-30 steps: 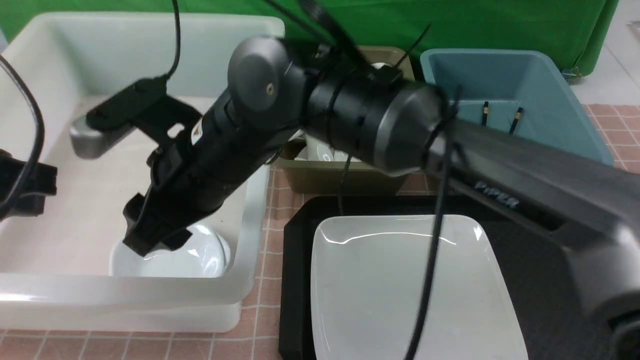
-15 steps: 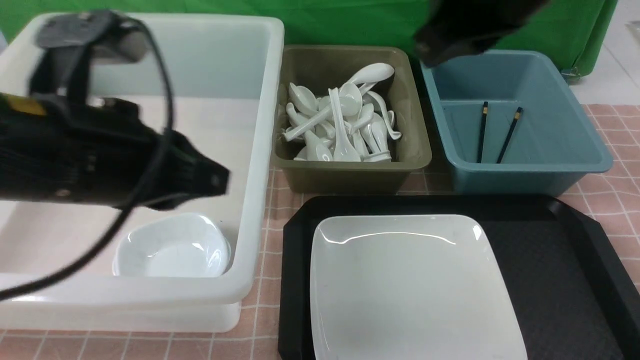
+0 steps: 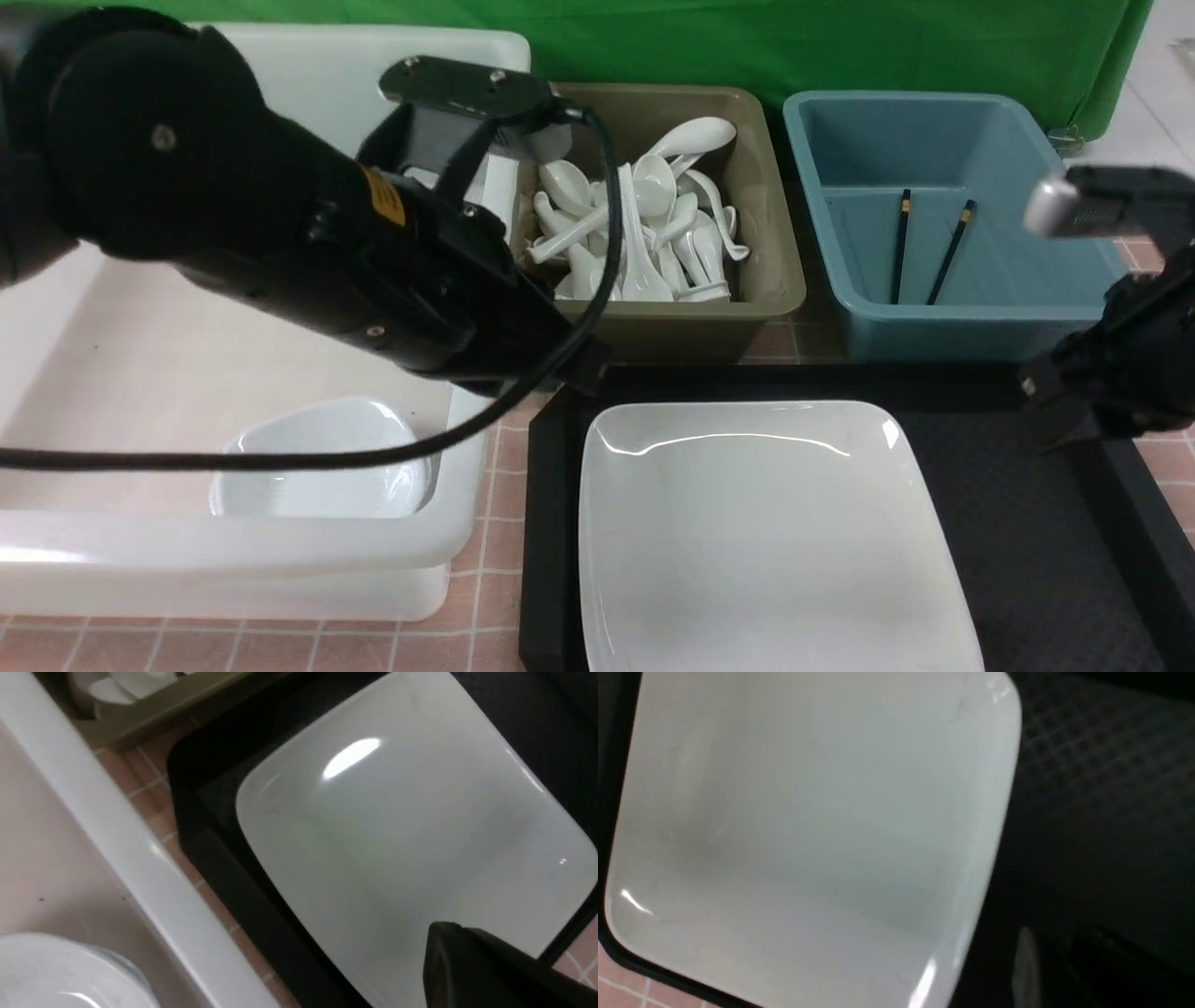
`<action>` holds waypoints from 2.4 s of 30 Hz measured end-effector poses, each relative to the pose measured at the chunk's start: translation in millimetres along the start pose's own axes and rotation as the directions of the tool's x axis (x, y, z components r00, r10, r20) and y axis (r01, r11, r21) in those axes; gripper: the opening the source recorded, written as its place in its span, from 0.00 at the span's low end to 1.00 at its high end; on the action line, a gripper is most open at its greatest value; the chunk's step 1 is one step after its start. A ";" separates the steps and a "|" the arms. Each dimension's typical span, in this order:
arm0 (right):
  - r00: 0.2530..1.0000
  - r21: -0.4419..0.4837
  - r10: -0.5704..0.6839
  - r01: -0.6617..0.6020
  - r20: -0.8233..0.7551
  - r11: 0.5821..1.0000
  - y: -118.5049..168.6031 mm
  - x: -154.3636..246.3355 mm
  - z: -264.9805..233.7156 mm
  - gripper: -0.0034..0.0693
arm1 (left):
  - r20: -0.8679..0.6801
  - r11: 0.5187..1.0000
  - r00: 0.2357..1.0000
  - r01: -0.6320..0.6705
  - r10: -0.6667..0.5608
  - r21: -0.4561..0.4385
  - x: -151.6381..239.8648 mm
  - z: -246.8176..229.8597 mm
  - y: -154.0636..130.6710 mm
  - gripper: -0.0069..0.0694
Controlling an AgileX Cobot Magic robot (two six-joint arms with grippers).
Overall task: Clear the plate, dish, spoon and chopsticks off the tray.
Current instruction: Use the right arm to grab a plate from the dinner plate, then use the right arm to put the plate into the large storage box on the left
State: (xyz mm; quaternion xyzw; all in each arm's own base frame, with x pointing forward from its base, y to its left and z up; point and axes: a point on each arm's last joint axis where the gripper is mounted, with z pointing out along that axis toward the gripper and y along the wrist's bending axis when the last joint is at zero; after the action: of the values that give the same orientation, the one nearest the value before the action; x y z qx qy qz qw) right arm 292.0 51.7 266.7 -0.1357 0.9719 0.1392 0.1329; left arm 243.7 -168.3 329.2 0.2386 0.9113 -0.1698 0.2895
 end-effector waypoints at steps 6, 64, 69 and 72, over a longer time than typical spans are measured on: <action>0.994 -0.071 0.099 -0.095 0.045 0.993 -9.1 -8.1 44.7 0.58 | 0.006 0.997 0.999 0.036 -0.035 -0.065 -2.1 -3.1 23.1 0.09; 0.964 -0.076 -0.111 0.133 0.241 0.988 21.8 -51.5 -8.8 0.16 | 0.117 0.991 0.993 0.027 -0.012 -0.129 -9.4 -22.9 56.6 0.09; 0.938 -0.054 -0.149 0.174 0.313 0.983 31.0 -57.2 -42.3 0.16 | 0.141 0.972 0.985 0.124 -0.097 -0.200 -2.7 -46.4 87.3 0.09; 0.906 -0.069 -0.155 0.197 0.393 0.978 41.7 -68.1 -66.1 0.16 | 0.163 0.952 0.975 0.188 -0.152 -0.240 2.8 -60.9 105.1 0.09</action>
State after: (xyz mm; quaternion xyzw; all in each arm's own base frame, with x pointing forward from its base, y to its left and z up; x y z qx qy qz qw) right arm 328.0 85.4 357.9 -0.1999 0.9015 0.2025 0.3261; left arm 270.5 -53.0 356.7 0.1073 0.9197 -0.0925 0.3663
